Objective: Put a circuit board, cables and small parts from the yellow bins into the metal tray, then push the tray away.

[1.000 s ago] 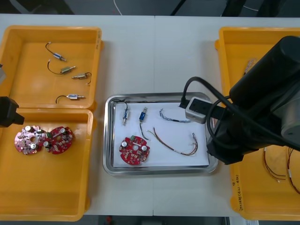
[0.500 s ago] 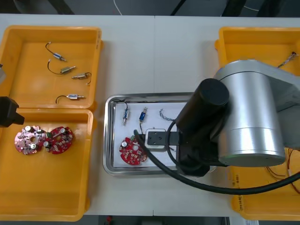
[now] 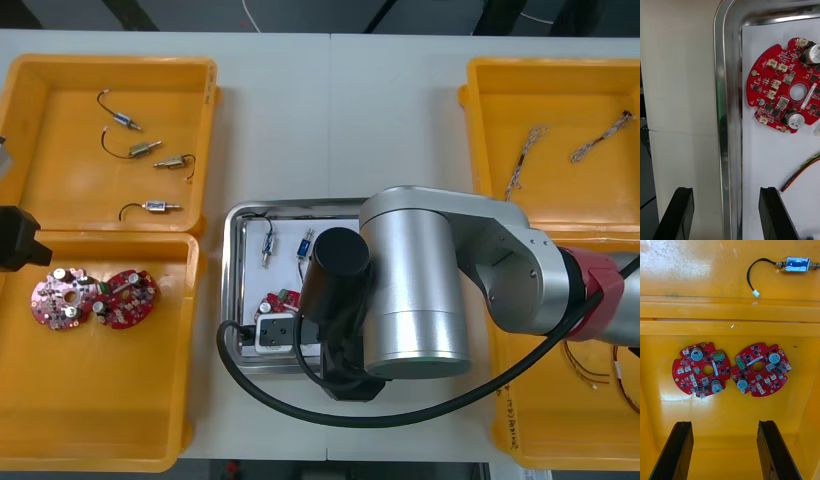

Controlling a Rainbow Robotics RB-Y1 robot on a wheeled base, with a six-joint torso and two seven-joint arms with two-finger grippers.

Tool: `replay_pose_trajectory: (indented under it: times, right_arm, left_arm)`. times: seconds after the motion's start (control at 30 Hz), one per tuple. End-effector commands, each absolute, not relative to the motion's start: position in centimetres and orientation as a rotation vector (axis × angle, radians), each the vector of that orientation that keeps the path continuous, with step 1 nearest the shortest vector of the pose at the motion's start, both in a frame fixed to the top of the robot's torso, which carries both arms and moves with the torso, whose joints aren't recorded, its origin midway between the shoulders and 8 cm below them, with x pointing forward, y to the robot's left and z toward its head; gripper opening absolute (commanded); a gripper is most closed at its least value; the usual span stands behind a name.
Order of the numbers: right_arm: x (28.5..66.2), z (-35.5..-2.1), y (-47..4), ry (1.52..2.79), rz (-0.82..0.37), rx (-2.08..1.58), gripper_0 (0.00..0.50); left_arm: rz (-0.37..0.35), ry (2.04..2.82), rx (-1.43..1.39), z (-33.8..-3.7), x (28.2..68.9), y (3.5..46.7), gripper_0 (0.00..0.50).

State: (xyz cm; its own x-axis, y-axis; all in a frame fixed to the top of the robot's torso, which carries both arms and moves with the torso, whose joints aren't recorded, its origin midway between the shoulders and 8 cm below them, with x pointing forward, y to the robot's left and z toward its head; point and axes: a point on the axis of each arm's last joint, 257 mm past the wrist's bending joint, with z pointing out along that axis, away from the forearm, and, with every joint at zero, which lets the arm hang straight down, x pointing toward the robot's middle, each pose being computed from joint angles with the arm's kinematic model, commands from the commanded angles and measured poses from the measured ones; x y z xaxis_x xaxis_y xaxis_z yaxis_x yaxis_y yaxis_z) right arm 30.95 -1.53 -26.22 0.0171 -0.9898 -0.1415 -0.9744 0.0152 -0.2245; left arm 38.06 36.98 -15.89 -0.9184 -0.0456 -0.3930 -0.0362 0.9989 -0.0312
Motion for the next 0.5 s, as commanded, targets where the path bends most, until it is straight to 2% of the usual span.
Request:
replay_pose_trajectory:
  times: [0.03, 0.3, 0.5]
  right_arm:
    - [31.6, -26.5, -0.4, 1.919, -0.135, -2.115, 0.5]
    - [32.1, -28.7, -1.2, 1.91, -0.213, -2.15, 0.5]
    - [31.6, -29.8, -0.6, 1.918, -0.213, -2.165, 0.5]
  left_arm:
    - [0.045, 2.715, -0.001, -14.5, 37.6, 38.5, 0.5]
    - [0.045, 2.715, -0.001, -14.5, 37.6, 38.5, 0.5]
    - [0.045, 2.715, -0.001, -14.5, 37.6, 38.5, 0.5]
